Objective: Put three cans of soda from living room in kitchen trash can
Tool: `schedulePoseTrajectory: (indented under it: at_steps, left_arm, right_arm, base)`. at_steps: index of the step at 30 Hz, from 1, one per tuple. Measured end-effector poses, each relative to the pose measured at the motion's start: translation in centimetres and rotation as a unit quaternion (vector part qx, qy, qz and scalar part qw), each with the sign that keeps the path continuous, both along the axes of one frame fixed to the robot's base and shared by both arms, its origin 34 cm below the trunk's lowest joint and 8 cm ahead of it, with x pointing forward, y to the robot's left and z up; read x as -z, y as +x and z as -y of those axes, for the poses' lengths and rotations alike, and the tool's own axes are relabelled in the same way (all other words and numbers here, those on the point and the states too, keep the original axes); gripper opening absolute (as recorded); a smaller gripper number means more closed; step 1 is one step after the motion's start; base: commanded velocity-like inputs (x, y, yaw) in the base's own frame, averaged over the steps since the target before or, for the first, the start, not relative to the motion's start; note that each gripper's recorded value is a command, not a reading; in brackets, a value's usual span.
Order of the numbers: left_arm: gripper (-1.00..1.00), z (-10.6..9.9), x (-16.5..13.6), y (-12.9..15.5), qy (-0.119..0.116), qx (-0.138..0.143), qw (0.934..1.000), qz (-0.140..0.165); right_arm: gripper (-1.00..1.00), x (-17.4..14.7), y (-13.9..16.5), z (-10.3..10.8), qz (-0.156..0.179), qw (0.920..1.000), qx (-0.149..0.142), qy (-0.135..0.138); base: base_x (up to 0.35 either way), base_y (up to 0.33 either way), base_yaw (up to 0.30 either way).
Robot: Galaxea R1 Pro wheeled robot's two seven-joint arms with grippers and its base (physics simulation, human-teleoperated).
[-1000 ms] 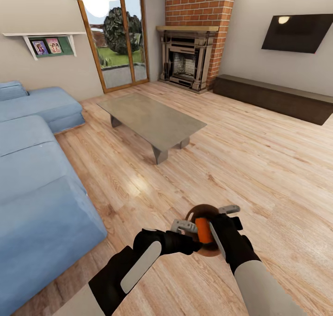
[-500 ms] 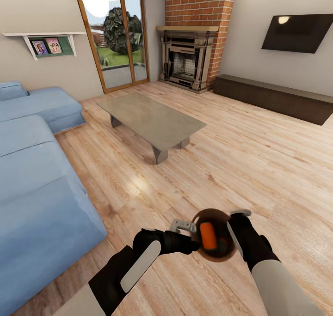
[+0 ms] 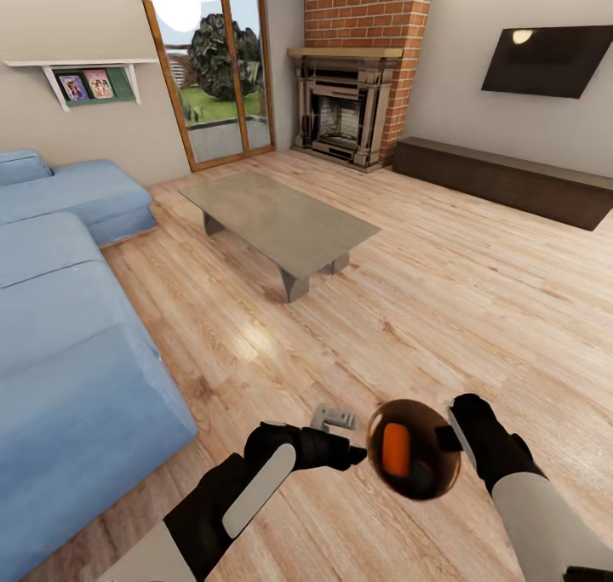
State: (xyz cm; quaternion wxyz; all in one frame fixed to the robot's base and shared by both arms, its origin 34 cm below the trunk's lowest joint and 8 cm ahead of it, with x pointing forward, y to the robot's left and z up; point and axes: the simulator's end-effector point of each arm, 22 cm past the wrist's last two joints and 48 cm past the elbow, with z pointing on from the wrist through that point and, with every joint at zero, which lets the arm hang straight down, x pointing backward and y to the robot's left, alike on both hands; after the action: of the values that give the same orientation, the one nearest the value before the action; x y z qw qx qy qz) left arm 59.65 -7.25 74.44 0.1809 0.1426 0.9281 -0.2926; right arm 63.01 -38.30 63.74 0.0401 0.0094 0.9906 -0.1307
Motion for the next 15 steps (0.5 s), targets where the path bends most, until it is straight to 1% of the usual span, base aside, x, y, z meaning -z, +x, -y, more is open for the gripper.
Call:
schedulePoseTrajectory:
  at_steps: [1,2,3,4,7,9,11,13,15]
  left_arm:
    - [1.0,-0.2,0.4,-0.1,0.003,-0.001,1.0,-0.004]
    - [1.0,-0.5,1.1,-0.3,0.01,-0.002,0.9999,-0.01]
    - [1.0,-0.6,1.4,-0.5,0.013,-0.002,0.9998,-0.013]
    - [1.0,-1.0,2.0,-0.7,0.019,-0.003,0.9996,-0.019]
    - [1.0,-1.8,3.6,-1.2,0.033,-0.005,0.9989,-0.034]
    - [1.0,-2.5,4.8,-1.7,0.045,-0.008,0.9979,-0.046]
    - [1.0,-4.0,6.6,-2.2,0.064,-0.012,0.996,-0.061]
    - [1.0,-4.6,7.4,-2.5,0.072,-0.015,0.9949,-0.069]
    - [1.0,-5.5,8.5,-2.7,0.083,-0.021,0.9933,-0.077]
  right_arm:
    - [-1.0,0.2,-0.4,0.7,-0.011,0.9999,-0.002,-0.009]
    - [-1.0,0.5,-0.8,1.4,-0.024,0.9997,0.0,-0.011]
    - [-1.0,0.6,-1.1,1.8,-0.031,0.9995,0.002,-0.011]
    - [-1.0,0.9,-1.4,2.1,-0.04,0.9991,0.009,-0.005]
    - [-1.0,1.4,-2.0,2.4,-0.053,0.9983,0.021,0.008]
    - [-1.0,1.5,-2.3,2.7,-0.06,0.998,0.022,0.006]
    - [-1.0,1.7,-2.9,3.0,-0.071,0.9972,0.022,0.003]
    - [-1.0,1.9,-3.4,3.1,-0.078,0.9967,0.022,0.002]
    - [-1.0,2.2,-3.8,2.9,-0.087,0.9959,0.025,0.006]
  base:
    - [0.0,0.0,0.0]
    - [0.0,0.0,0.0]
    - [0.0,0.0,0.0]
    - [0.0,0.0,0.0]
    - [0.0,0.0,0.0]
    - [0.0,0.0,0.0]
    - [0.0,0.0,0.0]
    - [0.0,0.0,0.0]
    - [0.0,0.0,0.0]
